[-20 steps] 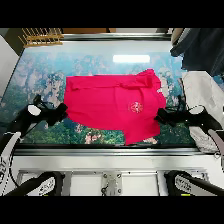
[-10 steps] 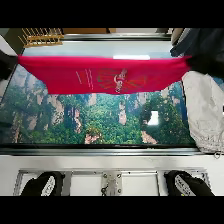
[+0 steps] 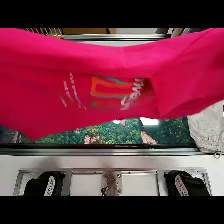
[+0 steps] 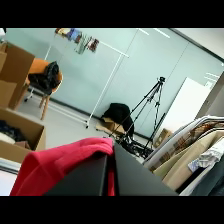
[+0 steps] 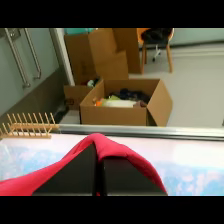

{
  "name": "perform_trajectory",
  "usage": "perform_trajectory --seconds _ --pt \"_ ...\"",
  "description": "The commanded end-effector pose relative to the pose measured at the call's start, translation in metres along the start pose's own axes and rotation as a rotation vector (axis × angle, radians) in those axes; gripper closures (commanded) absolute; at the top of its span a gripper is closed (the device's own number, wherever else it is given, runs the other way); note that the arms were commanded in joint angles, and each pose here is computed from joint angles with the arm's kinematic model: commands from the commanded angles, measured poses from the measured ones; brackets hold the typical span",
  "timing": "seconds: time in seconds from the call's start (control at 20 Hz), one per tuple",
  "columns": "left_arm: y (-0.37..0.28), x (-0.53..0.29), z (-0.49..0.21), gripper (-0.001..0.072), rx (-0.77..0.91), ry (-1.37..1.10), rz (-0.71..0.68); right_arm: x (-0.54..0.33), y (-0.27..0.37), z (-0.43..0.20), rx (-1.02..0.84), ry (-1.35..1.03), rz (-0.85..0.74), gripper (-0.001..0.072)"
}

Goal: Fold the clothes and pants, and hang the long-sleeved shirts on hangers.

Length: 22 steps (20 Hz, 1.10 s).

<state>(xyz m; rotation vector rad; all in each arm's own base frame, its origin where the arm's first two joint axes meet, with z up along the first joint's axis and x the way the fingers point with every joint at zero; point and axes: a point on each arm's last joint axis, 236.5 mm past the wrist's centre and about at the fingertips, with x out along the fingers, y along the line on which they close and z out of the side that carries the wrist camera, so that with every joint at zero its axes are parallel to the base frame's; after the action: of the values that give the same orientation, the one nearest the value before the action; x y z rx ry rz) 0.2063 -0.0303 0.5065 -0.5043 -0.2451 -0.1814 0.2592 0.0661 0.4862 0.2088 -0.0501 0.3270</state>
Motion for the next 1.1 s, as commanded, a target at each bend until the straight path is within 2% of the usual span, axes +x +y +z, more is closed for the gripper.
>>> perform_trajectory --seconds 0.0,0.1,0.3,0.4,0.65,0.85,0.95,1.05 --pt "0.008 0.007 -0.015 0.0699 -0.005 0.066 0.022 -0.011 0.008 0.005 0.039 -0.017 0.004 0.0699" --pt "0.037 0.034 -0.057 0.0699 -0.033 0.229 0.086 0.007 -0.003 -0.022 0.109 0.093 0.002 0.0699" --pt "0.117 0.093 -0.167 0.0699 -0.097 0.607 0.231 0.065 -0.049 -0.12 0.288 0.457 -0.024 0.07" --pt "0.158 0.12 -0.231 0.0699 -0.134 0.772 0.284 0.097 -0.084 -0.181 0.372 0.638 -0.071 0.07" --pt "0.248 0.151 -0.411 0.0699 -0.273 1.125 0.425 0.157 -0.155 -0.348 0.422 1.006 -0.214 0.0699" --pt "0.287 0.175 -0.488 0.0699 -0.409 1.11 0.474 0.194 -0.193 -0.427 0.492 1.038 -0.271 0.0699" --pt "0.296 0.19 -0.502 0.0699 -0.495 1.049 0.485 0.206 -0.207 -0.444 0.497 1.013 -0.295 0.0699" --pt "0.305 0.197 -0.505 0.0699 -0.505 1.009 0.497 0.216 -0.217 -0.447 0.494 0.974 -0.312 0.0699"
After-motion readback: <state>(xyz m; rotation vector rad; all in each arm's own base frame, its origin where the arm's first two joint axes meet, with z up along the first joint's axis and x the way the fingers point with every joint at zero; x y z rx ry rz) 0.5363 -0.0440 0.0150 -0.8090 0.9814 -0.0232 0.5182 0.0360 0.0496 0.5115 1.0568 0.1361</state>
